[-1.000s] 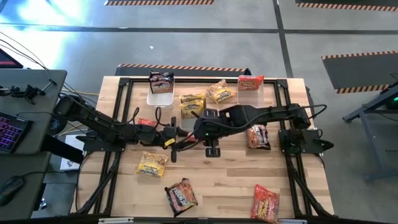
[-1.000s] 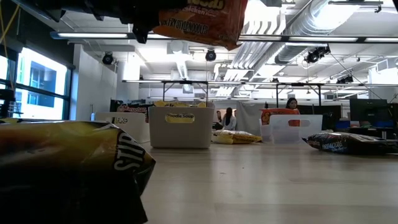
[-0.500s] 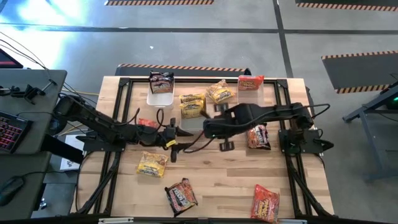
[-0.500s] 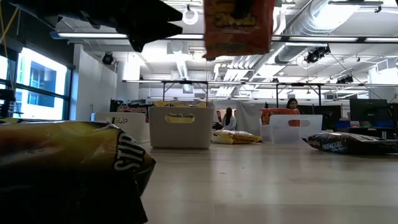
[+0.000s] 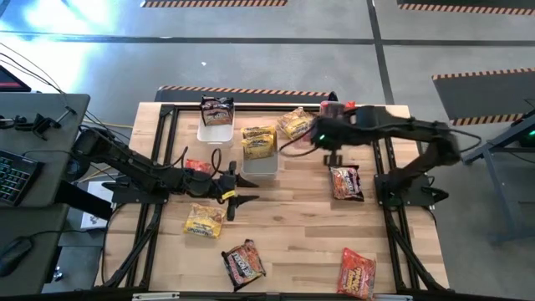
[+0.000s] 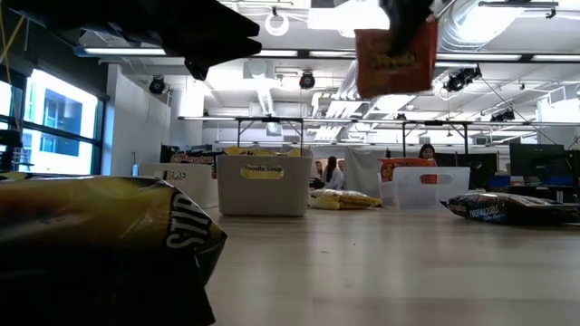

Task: Sort Maruchan noodles
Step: Put the bottom left orange noodle pack into the transparent bin

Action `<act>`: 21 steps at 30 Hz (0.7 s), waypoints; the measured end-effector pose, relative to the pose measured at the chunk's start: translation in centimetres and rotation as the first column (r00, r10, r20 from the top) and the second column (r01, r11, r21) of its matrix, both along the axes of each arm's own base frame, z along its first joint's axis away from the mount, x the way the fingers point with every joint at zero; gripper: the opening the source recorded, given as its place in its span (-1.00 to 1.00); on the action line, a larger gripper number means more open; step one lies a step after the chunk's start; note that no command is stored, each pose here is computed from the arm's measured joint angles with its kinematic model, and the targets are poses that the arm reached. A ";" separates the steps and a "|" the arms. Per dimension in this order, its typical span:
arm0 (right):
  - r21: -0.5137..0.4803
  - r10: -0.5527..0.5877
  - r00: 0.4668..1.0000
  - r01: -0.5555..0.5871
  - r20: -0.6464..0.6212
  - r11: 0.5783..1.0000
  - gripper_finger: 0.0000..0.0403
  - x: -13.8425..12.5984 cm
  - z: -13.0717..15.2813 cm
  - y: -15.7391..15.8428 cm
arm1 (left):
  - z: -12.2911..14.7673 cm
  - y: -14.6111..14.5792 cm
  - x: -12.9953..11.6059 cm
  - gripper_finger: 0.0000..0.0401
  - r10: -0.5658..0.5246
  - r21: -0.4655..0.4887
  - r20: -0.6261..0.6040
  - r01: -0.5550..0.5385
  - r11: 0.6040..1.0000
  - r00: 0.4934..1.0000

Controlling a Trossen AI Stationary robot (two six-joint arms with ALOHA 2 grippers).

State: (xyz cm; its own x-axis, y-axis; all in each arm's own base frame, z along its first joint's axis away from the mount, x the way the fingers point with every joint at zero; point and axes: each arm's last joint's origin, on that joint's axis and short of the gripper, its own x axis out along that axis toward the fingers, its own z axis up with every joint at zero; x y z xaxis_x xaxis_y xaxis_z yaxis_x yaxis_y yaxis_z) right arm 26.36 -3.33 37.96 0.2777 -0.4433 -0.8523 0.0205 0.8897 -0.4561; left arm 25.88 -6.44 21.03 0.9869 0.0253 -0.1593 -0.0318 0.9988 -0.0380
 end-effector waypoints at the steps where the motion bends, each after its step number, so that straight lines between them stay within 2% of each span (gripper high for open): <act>1: -0.003 -0.005 1.000 0.005 -0.001 1.000 -0.60 -0.8 -0.6 -0.7 | 0.0 0.0 0.0 -0.27 -0.002 0.008 -0.001 0.002 1.000 1.000; 9: -0.035 -0.028 1.000 0.028 0.002 0.999 -0.61 -5.6 -5.3 -7.7 | 0.0 0.5 0.1 -0.44 0.005 0.072 -0.007 -0.004 0.997 1.000; 16: 0.031 -0.051 0.999 0.050 0.018 0.998 -0.61 -7.3 -7.8 -13.9 | -0.4 2.3 0.3 -0.61 0.018 0.063 -0.008 -0.018 0.998 1.000; 21: 0.091 -0.065 0.998 0.065 -0.004 0.994 -0.61 -8.1 -9.6 -17.0 | -2.1 3.6 -1.2 -0.71 0.039 0.013 0.052 -0.040 0.999 0.998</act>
State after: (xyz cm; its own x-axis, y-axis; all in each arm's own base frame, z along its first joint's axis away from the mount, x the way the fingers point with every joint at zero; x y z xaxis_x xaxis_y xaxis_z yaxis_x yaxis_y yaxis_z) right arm 18.28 -20.31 28.37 0.2501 -0.3810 -0.8901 0.0794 0.9243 -0.3733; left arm 24.72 -2.83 18.90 0.9920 0.0663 -0.1076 -0.0694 0.9972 -0.0261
